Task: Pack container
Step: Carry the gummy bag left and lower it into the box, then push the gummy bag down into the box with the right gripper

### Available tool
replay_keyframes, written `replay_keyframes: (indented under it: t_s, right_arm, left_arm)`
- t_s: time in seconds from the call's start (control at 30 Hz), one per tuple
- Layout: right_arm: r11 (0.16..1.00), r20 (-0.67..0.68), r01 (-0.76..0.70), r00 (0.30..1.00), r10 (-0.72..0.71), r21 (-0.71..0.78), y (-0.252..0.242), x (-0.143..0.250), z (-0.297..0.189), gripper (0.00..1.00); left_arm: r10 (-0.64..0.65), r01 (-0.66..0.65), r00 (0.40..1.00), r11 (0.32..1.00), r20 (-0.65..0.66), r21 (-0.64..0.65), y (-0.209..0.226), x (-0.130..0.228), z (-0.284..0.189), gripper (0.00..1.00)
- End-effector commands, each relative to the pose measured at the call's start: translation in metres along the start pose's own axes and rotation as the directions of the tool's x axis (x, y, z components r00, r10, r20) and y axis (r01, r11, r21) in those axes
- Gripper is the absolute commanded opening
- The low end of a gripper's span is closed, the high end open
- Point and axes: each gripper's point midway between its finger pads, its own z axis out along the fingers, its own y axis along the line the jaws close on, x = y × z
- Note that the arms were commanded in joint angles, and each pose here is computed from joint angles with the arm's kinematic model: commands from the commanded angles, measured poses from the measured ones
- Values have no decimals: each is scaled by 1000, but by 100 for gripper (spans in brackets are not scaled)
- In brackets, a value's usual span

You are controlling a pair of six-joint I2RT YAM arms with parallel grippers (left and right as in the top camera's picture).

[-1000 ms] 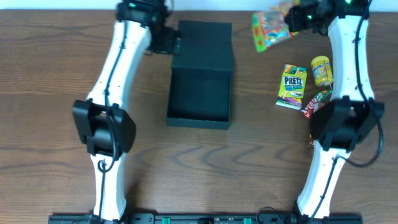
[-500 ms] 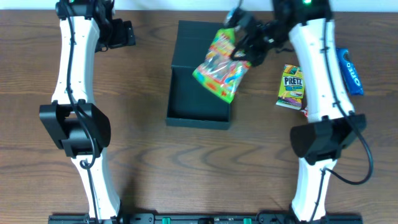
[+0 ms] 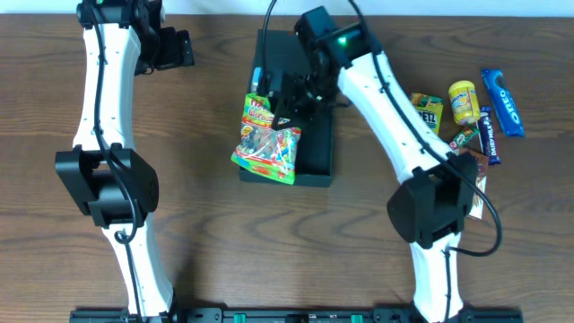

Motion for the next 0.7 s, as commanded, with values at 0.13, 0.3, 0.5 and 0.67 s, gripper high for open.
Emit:
replay_keyframes:
  t_s: [0.13, 0.3, 0.5, 0.67]
  right_arm:
    - [1000, 11, 22, 1000, -22, 20, -10, 4, 6, 1]
    - [999, 4, 17, 1000, -18, 41, -17, 8, 3, 1]
    - [998, 13, 15, 1000, -15, 57, -27, 13, -2, 1]
    - [999, 54, -1, 999, -1, 36, -28, 13, -8, 1]
  left_arm:
    - [30, -30, 997, 999, 66, 10, -3, -10, -27, 96]
    - [44, -45, 997, 999, 66, 9, -3, -10, -27, 95]
    - [44, -45, 997, 999, 66, 9, -3, -10, -27, 96]
    - [51, -52, 996, 999, 66, 9, -3, -10, -27, 95]
